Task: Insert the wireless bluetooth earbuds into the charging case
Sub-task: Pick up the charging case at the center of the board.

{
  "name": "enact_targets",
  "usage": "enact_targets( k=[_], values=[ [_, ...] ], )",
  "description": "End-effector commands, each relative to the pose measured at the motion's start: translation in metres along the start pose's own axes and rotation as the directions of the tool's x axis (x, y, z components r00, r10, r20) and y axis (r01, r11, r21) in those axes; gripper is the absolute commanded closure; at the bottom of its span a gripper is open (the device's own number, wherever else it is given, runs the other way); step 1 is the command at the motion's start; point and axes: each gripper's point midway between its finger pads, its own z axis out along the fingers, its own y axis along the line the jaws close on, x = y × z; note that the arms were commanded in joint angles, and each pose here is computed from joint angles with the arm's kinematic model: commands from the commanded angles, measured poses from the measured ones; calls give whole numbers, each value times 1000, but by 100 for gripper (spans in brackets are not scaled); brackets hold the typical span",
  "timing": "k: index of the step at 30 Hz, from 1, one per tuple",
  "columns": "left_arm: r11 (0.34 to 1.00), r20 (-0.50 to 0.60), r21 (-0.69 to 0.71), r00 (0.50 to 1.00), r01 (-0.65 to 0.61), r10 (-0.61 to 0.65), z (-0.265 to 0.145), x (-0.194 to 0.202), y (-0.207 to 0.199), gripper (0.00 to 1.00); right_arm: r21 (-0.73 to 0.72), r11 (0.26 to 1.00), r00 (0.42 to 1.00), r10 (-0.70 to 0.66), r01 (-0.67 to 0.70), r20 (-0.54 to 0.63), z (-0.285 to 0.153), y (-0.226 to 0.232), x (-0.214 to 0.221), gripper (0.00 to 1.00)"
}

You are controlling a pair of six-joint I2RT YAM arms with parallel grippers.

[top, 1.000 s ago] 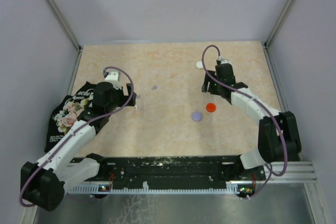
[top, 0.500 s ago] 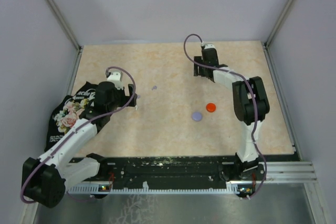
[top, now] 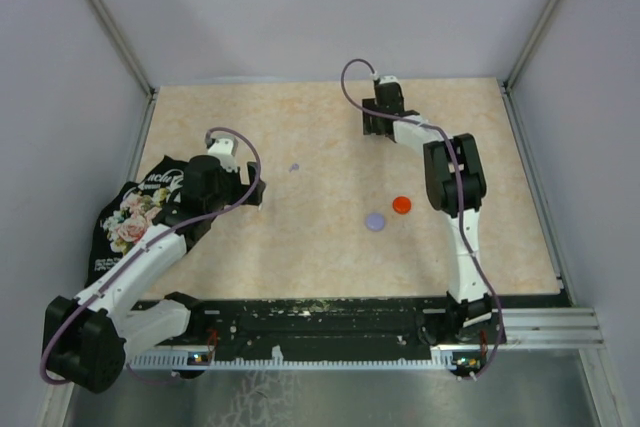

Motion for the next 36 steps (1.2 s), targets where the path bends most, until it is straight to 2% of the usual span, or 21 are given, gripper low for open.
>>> enact_targets(
  k=[1,11,18,25,32,36],
  values=[
    [999,24,33,1000,-5,4,0,-4,-6,0,6,1000,1000,15,-15,20,7,-3,-18,34],
    [997,26,80,1000,0,-2,-1,-5,-14,0,-37,999,999,15,-16,-33,1,5,-2,66],
    [993,28,119,999,16,-20,-3,-8,-22,0,-121,992,999,30,-35,-44,-48,37,18,71],
    [978,21,200,997,63,-68,-7,-15,-39,0,-225,974,999,-28,22,-22,-114,91,50,72],
    [947,1,272,984,169,-176,-12,-24,-56,1,-366,929,995,-28,60,92,-179,144,62,73],
    [913,-22,329,968,242,-249,-15,-29,-67,2,-442,889,975,-19,118,222,-221,168,53,73]
  ],
)
